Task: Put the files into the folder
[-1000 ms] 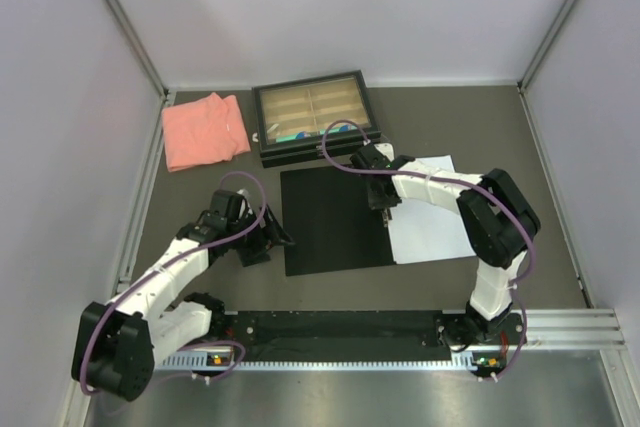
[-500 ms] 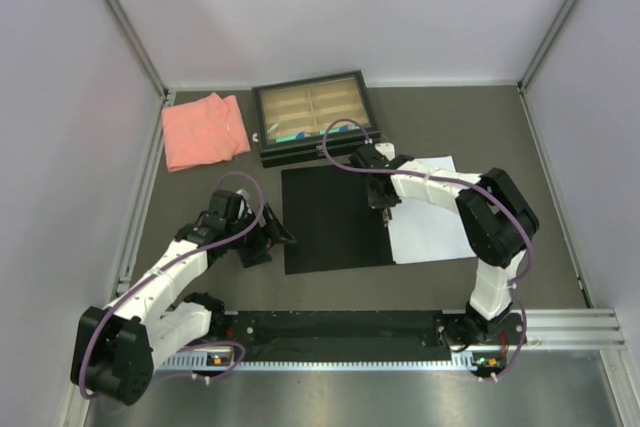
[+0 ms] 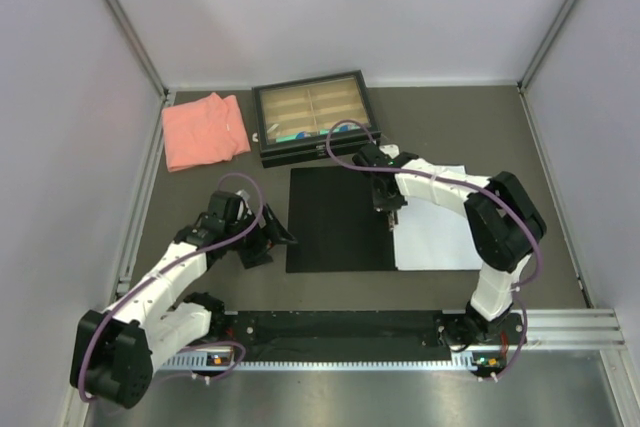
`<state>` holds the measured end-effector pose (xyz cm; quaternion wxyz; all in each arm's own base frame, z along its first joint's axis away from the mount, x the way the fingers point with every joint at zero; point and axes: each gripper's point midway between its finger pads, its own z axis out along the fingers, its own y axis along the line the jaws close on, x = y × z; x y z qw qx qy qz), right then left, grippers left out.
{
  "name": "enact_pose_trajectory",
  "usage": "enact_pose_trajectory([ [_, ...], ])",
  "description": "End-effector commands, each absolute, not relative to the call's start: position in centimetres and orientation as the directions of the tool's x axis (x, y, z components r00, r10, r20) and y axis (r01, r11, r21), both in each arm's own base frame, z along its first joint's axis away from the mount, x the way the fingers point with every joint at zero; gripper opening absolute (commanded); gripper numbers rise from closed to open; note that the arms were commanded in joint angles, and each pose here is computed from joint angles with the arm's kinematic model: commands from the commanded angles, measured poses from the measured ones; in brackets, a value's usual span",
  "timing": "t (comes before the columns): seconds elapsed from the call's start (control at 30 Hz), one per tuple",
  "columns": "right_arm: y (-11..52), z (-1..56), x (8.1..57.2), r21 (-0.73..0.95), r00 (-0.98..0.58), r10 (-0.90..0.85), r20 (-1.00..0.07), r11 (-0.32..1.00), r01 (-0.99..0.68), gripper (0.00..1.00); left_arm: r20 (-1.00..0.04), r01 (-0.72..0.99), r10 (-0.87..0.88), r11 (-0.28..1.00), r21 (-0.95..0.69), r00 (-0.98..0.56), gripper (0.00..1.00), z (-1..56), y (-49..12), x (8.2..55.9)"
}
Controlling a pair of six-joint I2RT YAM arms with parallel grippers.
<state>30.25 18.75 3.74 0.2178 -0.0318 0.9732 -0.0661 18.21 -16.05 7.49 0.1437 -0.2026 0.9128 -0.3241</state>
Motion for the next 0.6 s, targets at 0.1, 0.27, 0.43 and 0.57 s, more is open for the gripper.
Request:
enact_pose_trajectory([
  [0.1,18.8,9.6,31.7,-0.07,-0.847,-0.032,-0.53,0.998,0.006,0.0,-0.085,-0.269,-0.439,0.68,-0.682,-0.894,0.92,6.3,-16.9,17.6],
  [0.27,19.0,10.9,31.8,-0.045,-0.839,-0.026,-0.543,0.999,-0.002,0.0,-0.07,-0.273,-0.43,0.681,-0.68,-0.9,0.91,5.1,-16.9,17.1],
  [0.43,18.9,11.3,31.7,-0.018,-0.843,-0.009,-0.537,1.0,0.0,0.0,-0.071,-0.251,-0.416,0.667,-0.701,-0.907,0.92,5.1,-17.2,16.9],
  [0.57,19.0,11.5,31.5,0.021,-0.851,0.007,-0.526,1.0,-0.004,0.0,-0.084,-0.244,-0.412,0.677,-0.694,-0.907,0.96,4.8,-17.0,16.9],
])
